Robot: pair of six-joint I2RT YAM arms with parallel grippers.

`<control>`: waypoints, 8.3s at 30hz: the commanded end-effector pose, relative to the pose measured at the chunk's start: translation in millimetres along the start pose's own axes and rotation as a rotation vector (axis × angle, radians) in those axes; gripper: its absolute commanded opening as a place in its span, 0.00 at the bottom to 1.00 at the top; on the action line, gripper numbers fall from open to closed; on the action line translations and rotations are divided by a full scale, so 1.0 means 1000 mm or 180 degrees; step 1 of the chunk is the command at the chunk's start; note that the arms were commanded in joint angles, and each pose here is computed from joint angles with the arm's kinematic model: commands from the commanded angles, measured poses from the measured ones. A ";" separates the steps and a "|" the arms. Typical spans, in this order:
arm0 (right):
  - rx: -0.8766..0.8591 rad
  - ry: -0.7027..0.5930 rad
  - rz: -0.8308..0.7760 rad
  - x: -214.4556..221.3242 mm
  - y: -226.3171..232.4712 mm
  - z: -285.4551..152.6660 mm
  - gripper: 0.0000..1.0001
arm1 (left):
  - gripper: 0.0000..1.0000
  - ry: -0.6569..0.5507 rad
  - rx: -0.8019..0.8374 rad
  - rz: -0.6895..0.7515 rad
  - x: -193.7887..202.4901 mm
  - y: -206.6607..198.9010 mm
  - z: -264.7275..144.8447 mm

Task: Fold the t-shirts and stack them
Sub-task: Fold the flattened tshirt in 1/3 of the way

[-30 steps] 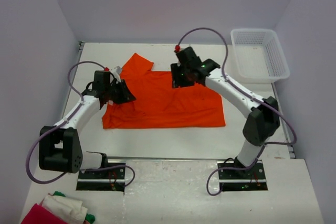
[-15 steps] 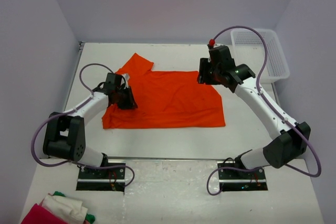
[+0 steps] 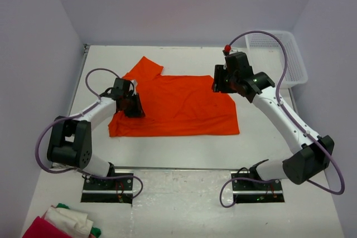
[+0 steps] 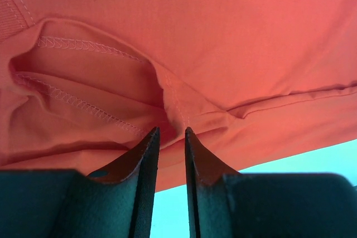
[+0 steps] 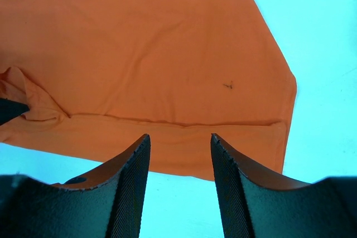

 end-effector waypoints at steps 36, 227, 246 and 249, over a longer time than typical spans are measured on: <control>-0.0159 0.0145 0.0014 0.010 0.001 0.016 0.49 | 0.00 -0.0136 0.0501 0.0646 -0.054 -0.062 0.009; -0.0406 -0.0175 -0.0263 0.001 0.037 -0.051 0.01 | 0.48 -0.0119 -0.0722 0.0191 -0.083 0.022 -0.009; -0.0401 -0.0071 -0.0212 0.011 0.022 -0.039 0.01 | 0.50 0.0132 -0.1114 0.0185 -0.083 0.046 0.014; -0.0408 -0.0071 -0.0206 0.012 0.020 -0.038 0.01 | 0.50 0.0168 -0.1072 0.0171 -0.079 0.045 0.020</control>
Point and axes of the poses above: each gripper's point midway between its finger pads, its own z axis out along the fingers, its own y axis along the line the jaws close on, x = y × z, the point moved 2 cm from there along -z, back along the fingers, and after that the axes turned 11 degrees about z, right-handed, at the moved point
